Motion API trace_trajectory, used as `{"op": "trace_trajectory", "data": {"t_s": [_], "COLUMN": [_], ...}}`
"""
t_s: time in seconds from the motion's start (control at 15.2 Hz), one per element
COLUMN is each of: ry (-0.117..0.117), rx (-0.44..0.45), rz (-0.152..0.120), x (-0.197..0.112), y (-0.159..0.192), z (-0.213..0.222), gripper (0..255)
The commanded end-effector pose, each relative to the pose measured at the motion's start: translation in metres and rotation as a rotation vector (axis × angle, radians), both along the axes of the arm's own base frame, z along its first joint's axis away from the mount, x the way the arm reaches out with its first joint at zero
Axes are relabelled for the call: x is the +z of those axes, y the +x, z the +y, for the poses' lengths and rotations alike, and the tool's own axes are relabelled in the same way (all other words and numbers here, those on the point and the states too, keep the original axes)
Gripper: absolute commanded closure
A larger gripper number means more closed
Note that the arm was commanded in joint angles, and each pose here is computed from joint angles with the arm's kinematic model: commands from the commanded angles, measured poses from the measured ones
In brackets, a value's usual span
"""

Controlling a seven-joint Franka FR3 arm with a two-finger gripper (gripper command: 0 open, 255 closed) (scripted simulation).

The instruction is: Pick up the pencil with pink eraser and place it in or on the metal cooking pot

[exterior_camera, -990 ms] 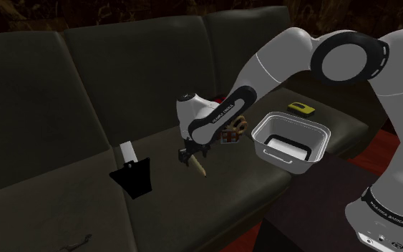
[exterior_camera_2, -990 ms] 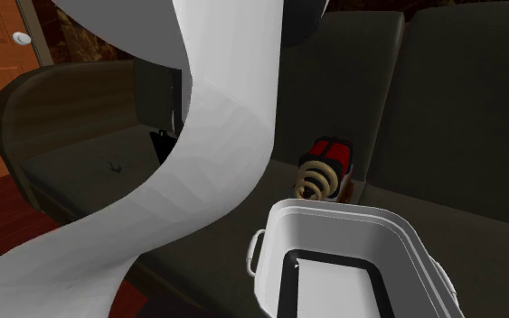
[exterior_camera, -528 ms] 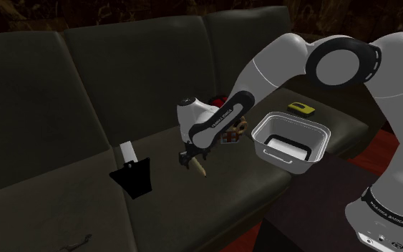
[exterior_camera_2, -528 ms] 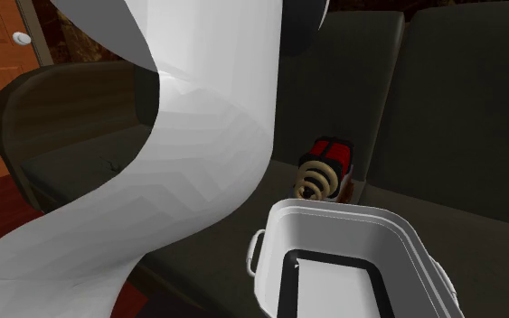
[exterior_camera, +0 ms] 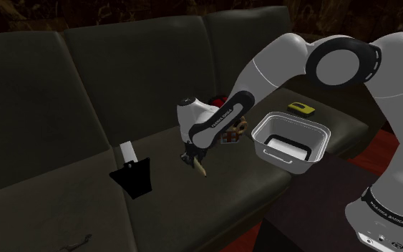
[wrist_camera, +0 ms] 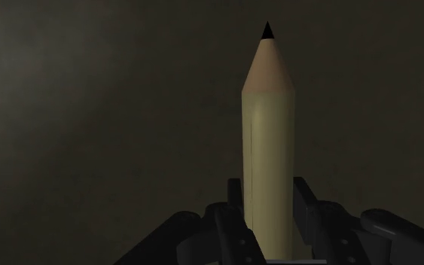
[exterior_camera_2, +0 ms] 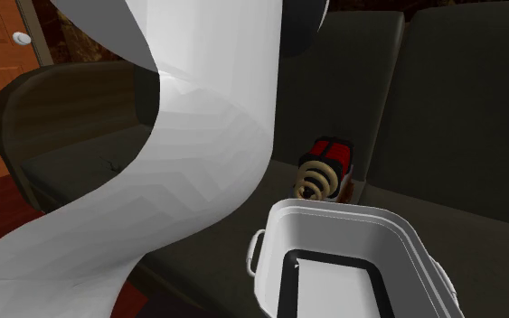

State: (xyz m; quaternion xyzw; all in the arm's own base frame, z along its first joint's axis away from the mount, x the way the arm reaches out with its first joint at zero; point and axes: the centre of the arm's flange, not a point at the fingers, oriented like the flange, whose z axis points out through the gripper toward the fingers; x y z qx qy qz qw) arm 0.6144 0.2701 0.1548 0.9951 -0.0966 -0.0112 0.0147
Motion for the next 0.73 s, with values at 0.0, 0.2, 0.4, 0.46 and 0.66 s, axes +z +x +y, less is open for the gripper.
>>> {"op": "trace_trajectory", "data": {"t_s": [0.0,0.2,0.4,0.46,0.66], "ry": [-0.001,-0.001,0.0,0.0,0.0], "rx": [0.0,0.0,0.0,0.0,0.0], "rz": [0.001,0.001,0.001,0.001,0.001], "x": [0.0,0.0,0.01,0.015,0.031], "y": [0.0,0.0,0.0,0.0,0.0], "z": [0.0,0.0,0.0,0.0,0.0], "gripper": [255,255,255,255,255]}}
